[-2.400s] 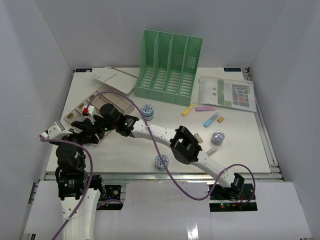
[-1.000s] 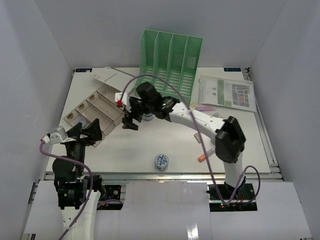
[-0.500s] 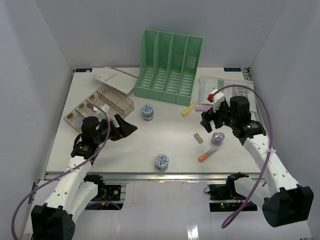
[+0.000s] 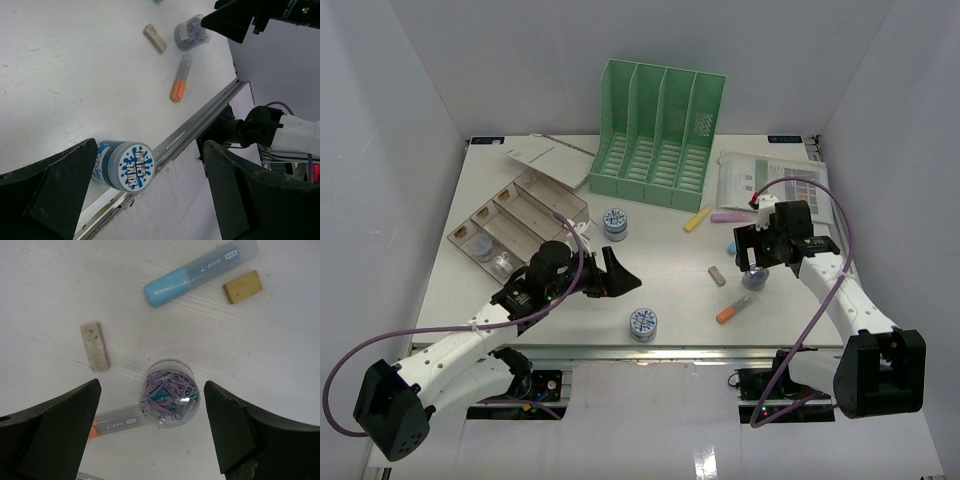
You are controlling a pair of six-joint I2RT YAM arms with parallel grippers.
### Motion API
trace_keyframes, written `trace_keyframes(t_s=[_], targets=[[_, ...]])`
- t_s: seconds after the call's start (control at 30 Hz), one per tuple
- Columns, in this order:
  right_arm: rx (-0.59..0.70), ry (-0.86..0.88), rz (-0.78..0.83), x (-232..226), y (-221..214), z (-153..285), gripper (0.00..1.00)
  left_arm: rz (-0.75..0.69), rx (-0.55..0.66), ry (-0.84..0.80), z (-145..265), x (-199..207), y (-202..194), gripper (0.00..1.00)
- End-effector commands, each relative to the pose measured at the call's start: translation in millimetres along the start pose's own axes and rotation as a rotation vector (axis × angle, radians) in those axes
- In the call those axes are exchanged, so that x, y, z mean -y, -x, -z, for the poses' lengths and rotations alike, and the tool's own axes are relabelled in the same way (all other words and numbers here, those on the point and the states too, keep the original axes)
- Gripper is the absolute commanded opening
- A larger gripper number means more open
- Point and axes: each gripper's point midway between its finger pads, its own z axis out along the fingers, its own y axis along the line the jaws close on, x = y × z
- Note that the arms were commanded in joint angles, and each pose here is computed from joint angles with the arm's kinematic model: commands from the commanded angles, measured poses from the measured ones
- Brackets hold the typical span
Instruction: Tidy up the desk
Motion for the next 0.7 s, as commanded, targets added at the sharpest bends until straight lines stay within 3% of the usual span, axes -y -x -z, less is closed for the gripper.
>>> trace_keyframes(t_s=[0.0, 0.47, 0.67], targets=[[-0.018, -0.035, -0.033, 7, -1, -3, 0.9, 0.025, 0.047, 0.013, 1, -2, -1, 0.98], [-0.137, -0.016, -0.044, 10, -27, -23, 1.0, 0.027, 0.063, -0.019, 9, 5, -3, 0.98], [-0.181, -0.003, -0.045, 9, -32, -28, 0.89, 0.005, 0.08, -0.031, 15, 11, 2, 0.98]])
